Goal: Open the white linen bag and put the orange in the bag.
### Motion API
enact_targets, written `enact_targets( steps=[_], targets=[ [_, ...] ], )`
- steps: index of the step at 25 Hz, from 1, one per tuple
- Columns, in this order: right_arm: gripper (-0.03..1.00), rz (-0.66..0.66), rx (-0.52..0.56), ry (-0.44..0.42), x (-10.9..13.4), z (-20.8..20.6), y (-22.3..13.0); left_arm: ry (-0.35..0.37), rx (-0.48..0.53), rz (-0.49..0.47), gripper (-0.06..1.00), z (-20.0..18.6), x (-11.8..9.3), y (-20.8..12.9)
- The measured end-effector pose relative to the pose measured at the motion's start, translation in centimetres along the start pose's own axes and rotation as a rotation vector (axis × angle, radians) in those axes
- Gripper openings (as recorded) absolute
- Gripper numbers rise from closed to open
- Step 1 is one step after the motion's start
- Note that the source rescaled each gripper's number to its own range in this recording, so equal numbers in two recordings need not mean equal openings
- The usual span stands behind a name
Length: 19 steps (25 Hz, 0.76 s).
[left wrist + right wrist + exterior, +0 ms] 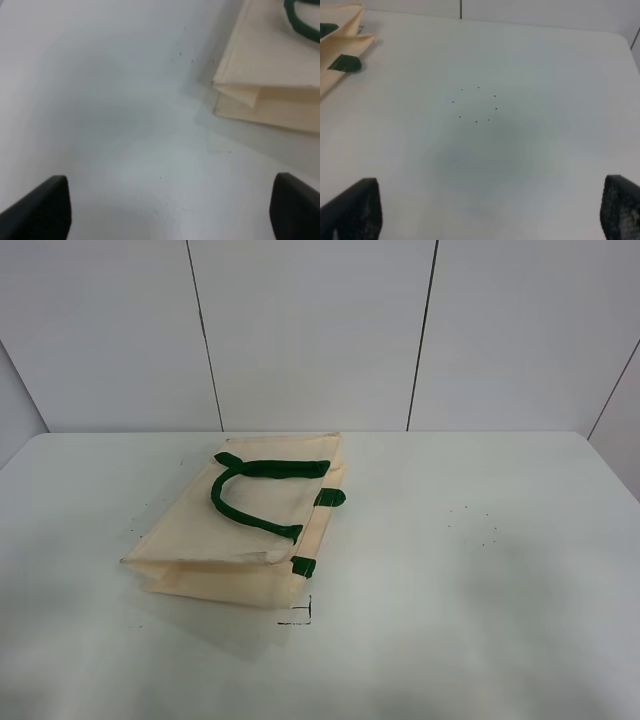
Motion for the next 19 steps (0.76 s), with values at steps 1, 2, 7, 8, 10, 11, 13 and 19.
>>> enact_targets(
  steps=[1,2,7,8,10,11,13,19],
  targets=[
    [1.0,0.0,0.0,0.0,0.0,0.0,0.0,0.0,0.0,0.0,1.0,0.0,0.0,0.0],
    [1.0,0.0,0.0,0.0,0.0,0.0,0.0,0.0,0.001,0.0,1.0,0.02,0.0,-0.02],
    [1.0,0.0,0.0,0.0,0.0,0.0,0.0,0.0,0.001,0.0,1.0,0.04,0.0,-0.04],
    [1.0,0.0,0.0,0.0,0.0,0.0,0.0,0.0,0.001,-0.001,1.0,0.04,0.0,-0.04],
    [1.0,0.0,0.0,0.0,0.0,0.0,0.0,0.0,0.001,-0.001,1.0,0.04,0.0,-0.04],
    [1.0,0.0,0.0,0.0,0.0,0.0,0.0,0.0,0.001,-0.002,1.0,0.04,0.0,-0.04],
    [1.0,0.0,0.0,0.0,0.0,0.0,0.0,0.0,0.001,-0.003,1.0,0.04,0.0,-0.04],
    [1.0,0.0,0.0,0.0,0.0,0.0,0.0,0.0,0.001,-0.005,1.0,0.04,0.0,-0.04]
  ],
)
Point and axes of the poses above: a point on each arm's last joint axis where the gripper is mounted, z pointing out along that axis toward the gripper, x along the wrist's bending axis when the last joint is at zero, y = z × x, the point moved 4 cm from there along z, pointing out along that axis toward the gripper, and after that the axes turned 2 degrees about z, right-handed, at the moved point
